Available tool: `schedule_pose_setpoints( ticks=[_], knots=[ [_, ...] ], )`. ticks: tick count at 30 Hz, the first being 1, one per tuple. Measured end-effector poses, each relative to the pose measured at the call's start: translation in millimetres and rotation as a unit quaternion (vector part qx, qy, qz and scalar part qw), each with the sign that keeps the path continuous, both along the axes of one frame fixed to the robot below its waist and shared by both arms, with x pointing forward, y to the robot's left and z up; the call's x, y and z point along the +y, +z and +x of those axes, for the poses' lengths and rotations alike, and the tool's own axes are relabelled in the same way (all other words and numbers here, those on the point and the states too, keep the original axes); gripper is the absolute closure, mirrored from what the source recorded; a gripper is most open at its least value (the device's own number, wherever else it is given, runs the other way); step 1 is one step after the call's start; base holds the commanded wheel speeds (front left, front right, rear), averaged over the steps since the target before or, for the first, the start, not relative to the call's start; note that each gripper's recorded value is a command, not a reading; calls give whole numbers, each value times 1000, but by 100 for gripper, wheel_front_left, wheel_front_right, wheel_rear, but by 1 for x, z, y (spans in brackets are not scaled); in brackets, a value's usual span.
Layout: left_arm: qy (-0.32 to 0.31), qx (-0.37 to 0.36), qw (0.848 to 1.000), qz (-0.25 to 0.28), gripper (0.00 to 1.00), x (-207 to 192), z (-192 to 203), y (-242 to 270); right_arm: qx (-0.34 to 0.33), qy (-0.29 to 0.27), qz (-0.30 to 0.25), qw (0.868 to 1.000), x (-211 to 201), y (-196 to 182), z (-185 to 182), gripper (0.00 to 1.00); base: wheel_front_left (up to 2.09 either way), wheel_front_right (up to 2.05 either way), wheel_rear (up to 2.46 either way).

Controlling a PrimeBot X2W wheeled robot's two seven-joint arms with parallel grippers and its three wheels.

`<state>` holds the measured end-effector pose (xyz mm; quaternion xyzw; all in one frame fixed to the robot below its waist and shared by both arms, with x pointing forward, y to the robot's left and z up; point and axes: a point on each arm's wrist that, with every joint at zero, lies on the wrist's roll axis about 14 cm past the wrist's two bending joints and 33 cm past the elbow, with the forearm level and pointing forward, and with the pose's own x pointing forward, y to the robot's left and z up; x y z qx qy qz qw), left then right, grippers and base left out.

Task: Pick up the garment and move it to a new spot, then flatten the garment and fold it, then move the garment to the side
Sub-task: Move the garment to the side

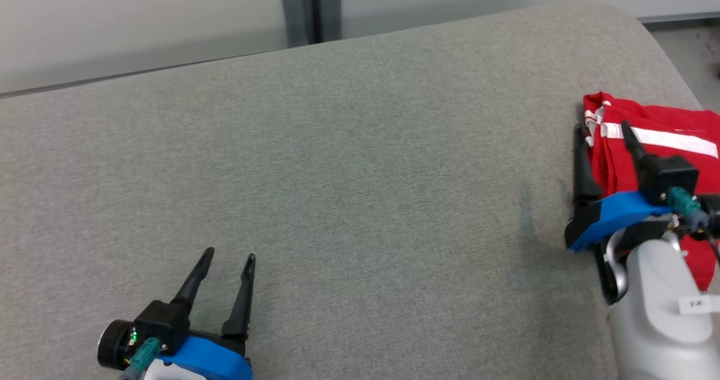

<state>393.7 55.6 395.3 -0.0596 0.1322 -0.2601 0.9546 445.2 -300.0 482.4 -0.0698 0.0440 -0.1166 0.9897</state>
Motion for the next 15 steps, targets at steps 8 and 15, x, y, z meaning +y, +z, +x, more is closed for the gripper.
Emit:
schedule_pose_setpoints(
  ticks=[8, 15],
  knots=[
    [91, -10, 996, 7, 0, 49, 3, 10, 3, 79, 84, 993, 70, -25, -19, 0, 0, 0, 0],
    [147, -11, 989, 13, 0, 78, -9, 13, 28, 112, 120, 986, 102, -47, -42, 0, 0, 0, 0]
  ],
)
